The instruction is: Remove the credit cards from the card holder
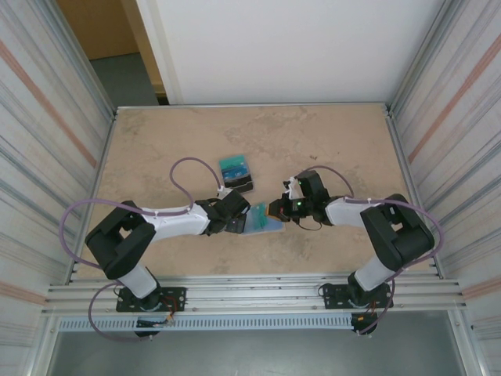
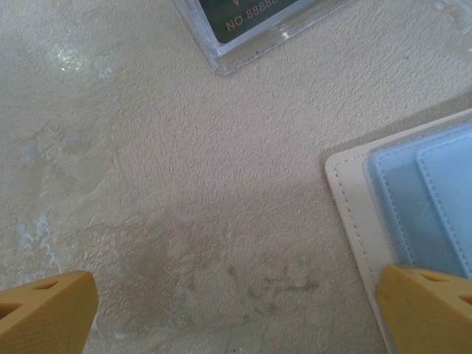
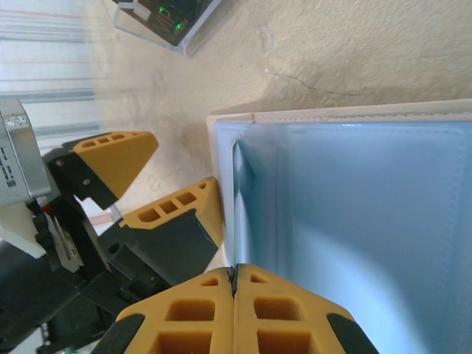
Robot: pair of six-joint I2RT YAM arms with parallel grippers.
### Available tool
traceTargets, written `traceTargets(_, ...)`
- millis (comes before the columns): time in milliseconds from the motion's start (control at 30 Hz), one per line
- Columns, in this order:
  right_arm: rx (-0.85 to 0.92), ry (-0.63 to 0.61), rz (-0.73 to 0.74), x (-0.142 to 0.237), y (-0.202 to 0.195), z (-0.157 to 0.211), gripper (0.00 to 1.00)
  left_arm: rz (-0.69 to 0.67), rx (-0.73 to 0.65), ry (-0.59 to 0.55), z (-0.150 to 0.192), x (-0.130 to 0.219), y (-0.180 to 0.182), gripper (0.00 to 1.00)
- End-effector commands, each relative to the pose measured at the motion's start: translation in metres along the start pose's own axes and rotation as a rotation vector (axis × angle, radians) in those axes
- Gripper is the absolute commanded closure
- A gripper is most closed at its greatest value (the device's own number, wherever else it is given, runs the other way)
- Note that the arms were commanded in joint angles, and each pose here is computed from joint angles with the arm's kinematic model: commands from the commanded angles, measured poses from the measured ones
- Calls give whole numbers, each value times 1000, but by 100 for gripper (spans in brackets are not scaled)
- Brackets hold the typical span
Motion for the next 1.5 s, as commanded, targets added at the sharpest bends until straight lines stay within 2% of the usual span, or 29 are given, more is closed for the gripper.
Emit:
traceTargets(0,68,-44,59,12,3,-6,94,-28,-37,85,23,-7,4,1)
traceTargets(200,128,-94,116,25,3,-9,95,-7,-17,37,10,7,4,1)
traceTargets(533,310,-155,84,51,34,-7,95,43,5,-112,-24,47,10,1)
traceTargets(700,433,-139,42,61,55,-2,96,153,-143,-301,-57,79,1,1)
traceTargets(833,537,-112,4,68,72,5,96,371,-330,-490,-76,110,-18,1)
traceTargets(967,637,-66,-52,73,89,14,96,546,-426,-609,-90,134,-20,9)
traceTargets(1100,741,-17,-108,78,105,24,96,653,-536,-653,-91,145,-23,12)
traceTargets(1233,849,22,-150,83,120,34,98,727,-639,-635,-89,151,-32,17)
traceTargets(1467,959,99,-149,81,128,48,99,821,-693,-630,-95,156,-43,29)
Point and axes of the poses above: each hand's point on the last joint's axis, 136 mm out from that joint toward the fingers, its own x axis back along the fingers, its own y axis along the line the jaws close on, z = x × y, the point moved 2 cm from there along x, back along the fingers, and after that the axes turned 11 degrees about -x, right-handed, at the moved point
